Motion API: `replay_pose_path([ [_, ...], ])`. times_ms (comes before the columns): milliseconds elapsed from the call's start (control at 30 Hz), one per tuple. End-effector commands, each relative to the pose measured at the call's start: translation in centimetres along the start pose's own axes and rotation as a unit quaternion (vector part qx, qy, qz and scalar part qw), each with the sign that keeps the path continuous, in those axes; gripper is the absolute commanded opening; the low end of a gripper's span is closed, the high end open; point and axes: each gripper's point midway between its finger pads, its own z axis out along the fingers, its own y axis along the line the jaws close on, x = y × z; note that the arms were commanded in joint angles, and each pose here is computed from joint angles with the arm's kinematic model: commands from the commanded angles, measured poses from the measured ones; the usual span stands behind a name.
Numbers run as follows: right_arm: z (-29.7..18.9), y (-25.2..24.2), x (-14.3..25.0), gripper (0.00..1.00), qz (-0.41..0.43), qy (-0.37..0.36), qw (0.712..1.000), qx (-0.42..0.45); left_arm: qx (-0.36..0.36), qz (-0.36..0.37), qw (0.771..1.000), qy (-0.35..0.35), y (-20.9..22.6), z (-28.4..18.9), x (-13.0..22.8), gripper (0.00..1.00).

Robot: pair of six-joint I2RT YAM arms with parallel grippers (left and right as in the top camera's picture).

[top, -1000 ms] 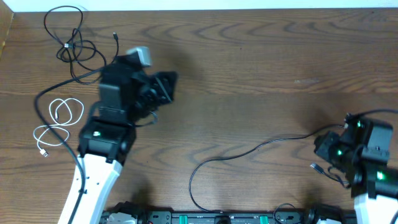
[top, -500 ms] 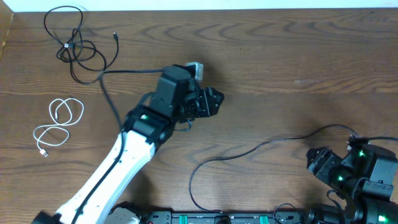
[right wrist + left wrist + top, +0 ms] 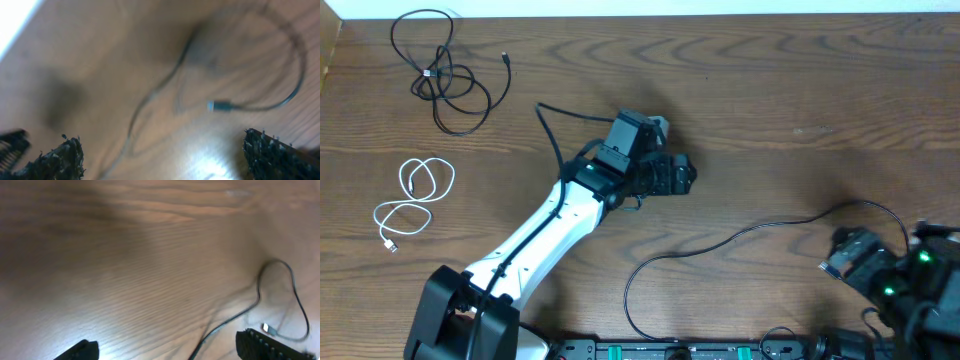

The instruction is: Untangle cables

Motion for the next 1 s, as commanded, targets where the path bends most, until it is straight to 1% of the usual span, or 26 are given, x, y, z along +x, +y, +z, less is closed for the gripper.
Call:
replay_pose_path([
  [0, -3.4, 0.7, -3.1, 0.99, -0.001, -0.074, 0.997, 0.001, 0.016, 0.136, 0.991, -0.003, -2.0, 0.3, 0.3, 0.93],
  [67, -4.4, 1.5, -3.5, 0.99, -0.001, -0.082, 0.996, -0.02, 0.005, 0.171, 0.985, -0.009, -2.4, 0.7, 0.4, 0.94],
  [133, -4.9, 2.0, -3.6, 0.99, -0.002, -0.085, 0.996, -0.031, 0.009, 0.215, 0.977, -0.004, -3.2, 1.2, 1.1, 0.94],
  [233, -5.1, 1.9, -3.6, 0.99, -0.002, -0.087, 0.996, -0.027, 0.027, 0.295, 0.955, 0.017, -5.0, 2.2, 3.2, 0.94],
  [267, -5.0, 1.7, -3.5, 0.99, -0.002, -0.083, 0.996, -0.023, 0.042, 0.356, 0.933, 0.031, -6.5, 2.8, 5.0, 0.94],
  [300, -5.0, 1.6, -3.3, 0.99, -0.001, -0.08, 0.997, -0.021, 0.05, 0.392, 0.918, 0.035, -7.3, 3.1, 5.9, 0.94],
  [400, -4.9, 1.4, -3.0, 0.99, -0.001, -0.073, 0.997, -0.017, 0.064, 0.456, 0.887, 0.032, -9.4, 4.0, 7.6, 0.94],
  [533, -4.8, 1.0, -2.2, 0.99, 0.0, -0.057, 0.998, -0.009, 0.059, 0.482, 0.874, 0.017, -10.7, 6.4, 8.5, 0.94],
  [667, -4.8, 0.6, -1.7, 0.99, 0.001, -0.046, 0.999, -0.002, 0.071, 0.493, 0.867, 0.016, -11.3, 9.2, 9.6, 0.94],
  [833, -4.7, 0.4, -1.2, 0.99, 0.001, -0.037, 0.999, 0.003, 0.081, 0.501, 0.862, 0.014, -11.4, 12.3, 10.8, 0.94],
  [967, -4.7, 0.3, -1.1, 0.99, 0.002, -0.034, 0.999, 0.005, 0.087, 0.498, 0.863, 0.001, -11.5, 13.7, 10.7, 0.94],
])
